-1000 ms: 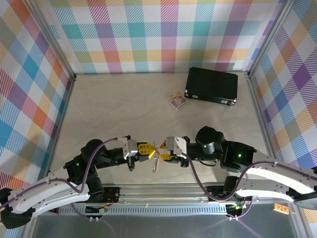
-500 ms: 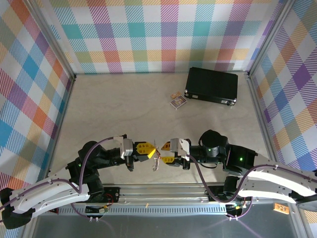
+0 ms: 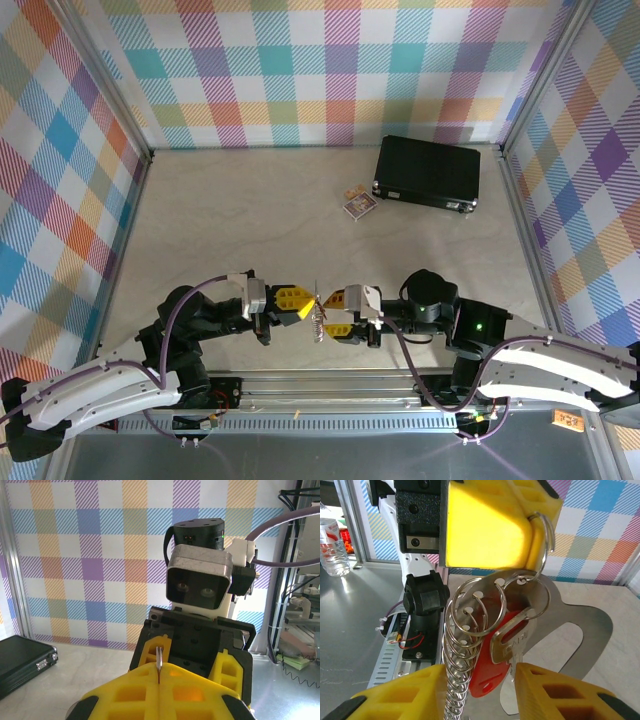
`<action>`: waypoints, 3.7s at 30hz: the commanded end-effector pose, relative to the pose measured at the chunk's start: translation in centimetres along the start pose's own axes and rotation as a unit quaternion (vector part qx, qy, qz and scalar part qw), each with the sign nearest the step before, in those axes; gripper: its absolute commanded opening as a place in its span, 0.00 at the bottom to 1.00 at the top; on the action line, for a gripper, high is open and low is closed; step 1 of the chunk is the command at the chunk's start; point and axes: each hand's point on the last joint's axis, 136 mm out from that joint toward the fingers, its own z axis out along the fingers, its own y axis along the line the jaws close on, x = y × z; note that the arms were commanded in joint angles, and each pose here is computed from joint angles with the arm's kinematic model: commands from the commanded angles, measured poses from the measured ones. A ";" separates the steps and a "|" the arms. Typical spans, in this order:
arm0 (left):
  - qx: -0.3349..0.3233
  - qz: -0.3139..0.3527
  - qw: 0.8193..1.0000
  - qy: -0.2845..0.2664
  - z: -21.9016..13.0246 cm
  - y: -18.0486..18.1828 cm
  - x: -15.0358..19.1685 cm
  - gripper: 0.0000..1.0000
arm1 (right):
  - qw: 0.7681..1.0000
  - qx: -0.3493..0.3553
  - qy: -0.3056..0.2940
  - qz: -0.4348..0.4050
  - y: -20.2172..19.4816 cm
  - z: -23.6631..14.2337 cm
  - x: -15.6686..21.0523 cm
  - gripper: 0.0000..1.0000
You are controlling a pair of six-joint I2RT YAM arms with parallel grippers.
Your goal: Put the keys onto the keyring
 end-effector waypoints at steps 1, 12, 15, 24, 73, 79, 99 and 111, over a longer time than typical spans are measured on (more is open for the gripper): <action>0.013 0.007 0.999 -0.029 -0.2 -0.5 -1.4 0.00 | 1.000 -0.004 -0.023 -0.001 0.1 0.2 -1.1 0.40; 0.020 0.004 1.000 -0.022 0.0 -0.7 -1.4 0.00 | 1.000 0.021 -0.020 -0.006 -0.6 -0.1 -0.9 0.20; 0.023 0.003 1.000 -0.019 0.1 -0.8 -1.4 0.00 | 0.999 0.028 -0.026 -0.006 -0.8 -0.2 -1.1 0.18; 0.023 0.001 1.000 -0.011 0.0 -0.8 -1.3 0.00 | 0.997 0.062 -0.030 -0.022 -2.0 0.0 -1.0 0.09; -0.059 0.010 0.988 0.142 -0.1 2.3 4.5 0.00 | 0.990 0.115 0.055 -0.060 -4.4 -1.1 -0.9 0.00; -0.057 0.007 0.987 0.153 0.1 2.3 5.1 0.00 | 0.987 0.126 0.075 -0.069 -4.9 -1.1 -0.6 0.00; -0.179 -0.016 0.978 0.107 -2.1 6.0 6.8 0.92 | 0.955 0.174 0.240 -0.013 -9.1 0.7 3.9 0.00; -0.265 -0.033 0.961 0.067 -5.5 8.1 8.0 1.00 | 0.925 0.217 0.291 0.110 -15.7 1.4 7.4 0.00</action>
